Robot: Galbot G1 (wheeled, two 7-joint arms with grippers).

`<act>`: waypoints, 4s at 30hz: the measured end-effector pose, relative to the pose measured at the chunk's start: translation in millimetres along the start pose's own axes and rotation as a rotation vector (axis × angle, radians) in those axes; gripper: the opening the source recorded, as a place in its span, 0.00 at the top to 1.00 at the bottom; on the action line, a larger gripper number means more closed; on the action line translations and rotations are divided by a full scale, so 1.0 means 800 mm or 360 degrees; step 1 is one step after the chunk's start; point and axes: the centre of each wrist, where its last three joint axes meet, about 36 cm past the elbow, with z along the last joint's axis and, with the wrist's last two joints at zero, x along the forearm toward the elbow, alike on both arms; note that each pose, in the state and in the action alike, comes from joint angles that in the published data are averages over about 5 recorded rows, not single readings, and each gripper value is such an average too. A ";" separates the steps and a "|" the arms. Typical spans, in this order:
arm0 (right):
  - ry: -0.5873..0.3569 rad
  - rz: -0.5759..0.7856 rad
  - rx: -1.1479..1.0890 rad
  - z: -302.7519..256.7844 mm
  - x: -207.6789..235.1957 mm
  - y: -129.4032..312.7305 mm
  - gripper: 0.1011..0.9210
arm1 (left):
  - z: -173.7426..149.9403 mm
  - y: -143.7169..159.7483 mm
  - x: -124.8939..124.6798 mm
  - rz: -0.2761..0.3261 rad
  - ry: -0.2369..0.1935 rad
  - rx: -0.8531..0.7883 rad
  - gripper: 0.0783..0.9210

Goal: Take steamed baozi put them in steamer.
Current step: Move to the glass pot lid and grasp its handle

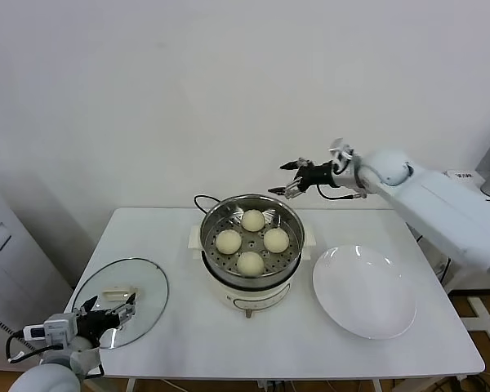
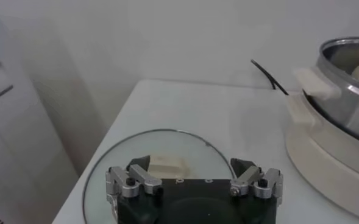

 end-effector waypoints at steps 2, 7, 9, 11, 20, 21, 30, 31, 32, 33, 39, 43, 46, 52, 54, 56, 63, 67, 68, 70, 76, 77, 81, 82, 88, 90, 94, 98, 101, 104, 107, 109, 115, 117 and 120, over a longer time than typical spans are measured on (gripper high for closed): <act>-0.0089 0.0092 -0.0039 0.015 0.011 0.005 0.12 | -0.001 0.002 0.000 0.0003 -0.0007 -0.0003 0.12; -0.0249 0.0333 -0.0109 0.058 0.035 0.024 0.12 | -0.003 0.006 0.002 0.0014 -0.0025 -0.0019 0.12; -0.0293 0.0432 -0.0130 0.077 0.042 0.038 0.12 | -0.003 0.009 0.002 0.0013 -0.0030 -0.0034 0.12; -0.0331 0.0521 -0.0152 0.096 0.048 0.052 0.12 | -0.002 0.012 0.001 0.0010 -0.0035 -0.0055 0.12; -0.0477 0.0861 -0.0304 0.179 0.081 0.114 0.12 | 0.007 0.020 -0.008 -0.0019 -0.0111 -0.0213 0.12; -0.0487 0.0896 -0.0322 0.187 0.085 0.120 0.12 | 0.008 0.021 -0.009 -0.0023 -0.0122 -0.0237 0.12; -0.0457 0.1128 -0.0448 0.258 0.125 0.168 0.12 | 0.030 0.030 -0.011 -0.0069 -0.0207 -0.0503 0.12; -0.0450 0.1144 -0.0457 0.265 0.129 0.173 0.12 | 0.034 0.031 -0.011 -0.0078 -0.0219 -0.0545 0.12; -0.0443 0.1160 -0.0465 0.272 0.132 0.177 0.12 | 0.038 0.032 -0.011 -0.0088 -0.0231 -0.0589 0.12; -0.0435 0.1174 -0.0471 0.278 0.136 0.182 0.12 | 0.042 0.033 -0.010 -0.0098 -0.0244 -0.0637 0.12; -0.0380 0.1236 -0.0508 0.309 0.149 0.203 0.12 | 0.073 0.044 -0.014 -0.0189 -0.0375 -0.0999 0.12; -0.0339 0.1266 -0.0531 0.326 0.154 0.215 0.12 | 0.094 0.054 -0.023 -0.0267 -0.0484 -0.1274 0.12; -0.0317 0.1284 -0.0545 0.337 0.157 0.221 0.12 | 0.112 0.064 -0.032 -0.0310 -0.0547 -0.1486 0.12; -0.0294 0.1317 -0.0569 0.354 0.160 0.228 0.12 | 0.146 0.084 -0.051 -0.0372 -0.0636 -0.1883 0.12; -0.0286 0.1319 -0.0573 0.359 0.160 0.229 0.12 | 0.156 0.091 -0.057 -0.0387 -0.0657 -0.2001 0.12; -0.0278 0.1321 -0.0575 0.363 0.160 0.230 0.12 | 0.165 0.098 -0.063 -0.0402 -0.0678 -0.2110 0.12; -0.0255 0.1322 -0.0580 0.377 0.158 0.234 0.12 | 0.190 0.118 -0.081 -0.0419 -0.0721 -0.2429 0.12; -0.0242 0.1324 -0.0587 0.384 0.156 0.237 0.12 | 0.197 0.126 -0.093 -0.0421 -0.0745 -0.2552 0.12; -0.0237 0.1324 -0.0588 0.386 0.156 0.237 0.12 | 0.198 0.128 -0.096 -0.0423 -0.0750 -0.2576 0.12; -0.0229 0.1324 -0.0589 0.388 0.155 0.238 0.12 | 0.198 0.131 -0.102 -0.0430 -0.0758 -0.2617 0.12; -0.0215 0.1322 -0.0591 0.394 0.155 0.240 0.12 | 0.198 0.134 -0.120 -0.0444 -0.0775 -0.2691 0.12; -0.0214 0.1321 -0.0591 0.395 0.154 0.240 0.12 | 0.198 0.134 -0.123 -0.0446 -0.0777 -0.2698 0.12; -0.0207 0.1318 -0.0588 0.397 0.154 0.240 0.12 | 0.196 0.135 -0.134 -0.0457 -0.0784 -0.2723 0.12; -0.0205 0.1319 -0.0587 0.398 0.154 0.240 0.12 | 0.196 0.135 -0.136 -0.0458 -0.0785 -0.2729 0.12; -0.0198 0.1315 -0.0581 0.401 0.154 0.240 0.12 | 0.191 0.135 -0.150 -0.0464 -0.0794 -0.2761 0.12; -0.0196 0.1311 -0.0576 0.402 0.153 0.241 0.12 | 0.191 0.135 -0.155 -0.0465 -0.0796 -0.2766 0.12; -0.0190 0.1305 -0.0567 0.404 0.152 0.242 0.12 | 0.190 0.132 -0.164 -0.0465 -0.0799 -0.2773 0.12; -0.0182 0.1303 -0.0563 0.407 0.154 0.243 0.12 | 0.189 0.130 -0.173 -0.0463 -0.0802 -0.2777 0.12; -0.0177 0.1306 -0.0560 0.409 0.156 0.244 0.12 | 0.189 0.128 -0.179 -0.0463 -0.0802 -0.2777 0.12; -0.0173 0.1307 -0.0559 0.411 0.158 0.246 0.12 | 0.188 0.127 -0.185 -0.0465 -0.0802 -0.2773 0.12; -0.0170 0.1306 -0.0556 0.412 0.159 0.247 0.12 | 0.186 0.127 -0.190 -0.0475 -0.0801 -0.2765 0.12; -0.0168 0.1305 -0.0553 0.413 0.159 0.248 0.12 | 0.185 0.127 -0.193 -0.0484 -0.0802 -0.2757 0.15; -0.0164 0.1303 -0.0549 0.414 0.158 0.250 0.12 | 0.186 0.126 -0.196 -0.0483 -0.0799 -0.2731 0.34; -0.0163 0.1303 -0.0546 0.414 0.158 0.249 0.12 | 0.187 0.126 -0.195 -0.0479 -0.0800 -0.2722 0.40; -0.0162 0.1305 -0.0540 0.413 0.158 0.248 0.12 | 0.187 0.126 -0.194 -0.0471 -0.0806 -0.2707 0.50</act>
